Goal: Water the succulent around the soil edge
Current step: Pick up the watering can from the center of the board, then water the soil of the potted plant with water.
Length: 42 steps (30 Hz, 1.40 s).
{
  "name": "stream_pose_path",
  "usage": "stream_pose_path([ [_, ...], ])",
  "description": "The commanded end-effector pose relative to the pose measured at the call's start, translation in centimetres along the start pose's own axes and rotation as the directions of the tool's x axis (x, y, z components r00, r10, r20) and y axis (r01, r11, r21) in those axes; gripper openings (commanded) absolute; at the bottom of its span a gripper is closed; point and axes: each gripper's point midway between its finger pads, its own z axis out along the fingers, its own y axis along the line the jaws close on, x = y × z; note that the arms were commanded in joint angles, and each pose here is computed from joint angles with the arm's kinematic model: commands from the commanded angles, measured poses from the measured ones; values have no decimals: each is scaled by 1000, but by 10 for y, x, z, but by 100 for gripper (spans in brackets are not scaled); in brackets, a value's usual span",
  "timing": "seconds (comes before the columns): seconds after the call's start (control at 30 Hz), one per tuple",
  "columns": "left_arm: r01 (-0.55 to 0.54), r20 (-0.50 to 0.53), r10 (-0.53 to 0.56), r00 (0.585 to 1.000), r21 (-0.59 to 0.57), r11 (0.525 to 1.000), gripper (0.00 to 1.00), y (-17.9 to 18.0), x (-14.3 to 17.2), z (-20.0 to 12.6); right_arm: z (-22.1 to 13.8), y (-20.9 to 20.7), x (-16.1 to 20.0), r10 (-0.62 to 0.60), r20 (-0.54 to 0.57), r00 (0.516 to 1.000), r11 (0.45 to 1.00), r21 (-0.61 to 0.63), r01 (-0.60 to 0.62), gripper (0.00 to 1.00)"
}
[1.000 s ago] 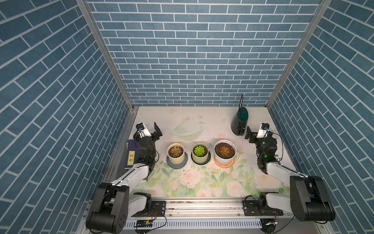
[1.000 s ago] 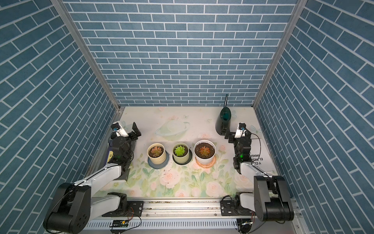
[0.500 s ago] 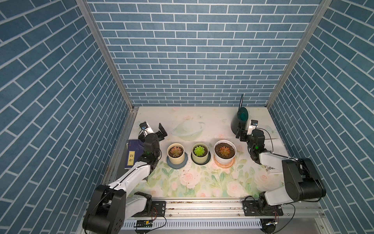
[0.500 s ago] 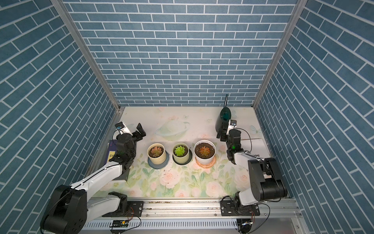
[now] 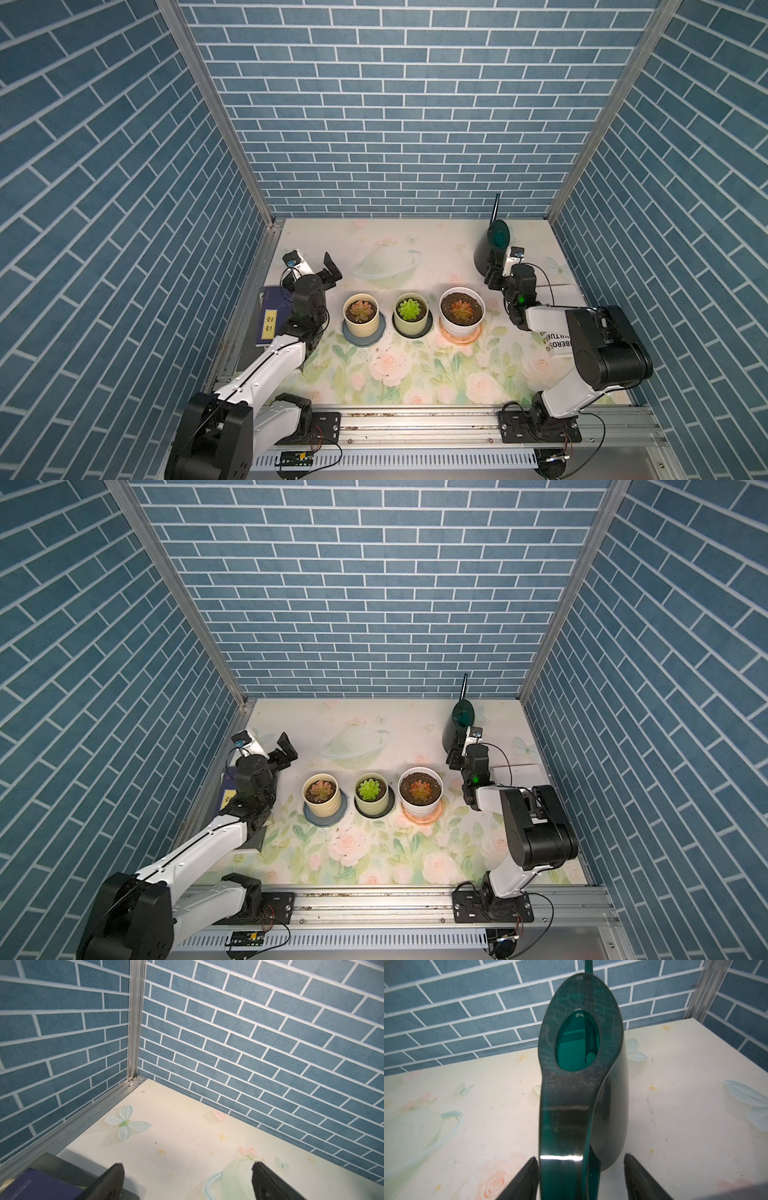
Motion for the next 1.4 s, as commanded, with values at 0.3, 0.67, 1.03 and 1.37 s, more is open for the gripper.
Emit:
stream_pose_path([
  [0.3,18,-30,-17,999,27,999,100,-8,-5,-3,-37,5,-43,-113,58,992,994,4,113,19],
  [0.67,45,-152,-18,988,174,984,100,-38,4,-9,-104,52,-83,-635,-26,772,743,-295,601,0],
  [1.03,59,-211,16,977,349,935,100,-71,12,-15,-202,44,-127,-876,-66,478,461,-405,789,0],
  [1.37,57,-209,37,977,424,904,100,-83,15,-20,-281,34,-117,-942,-26,333,311,-435,845,0],
])
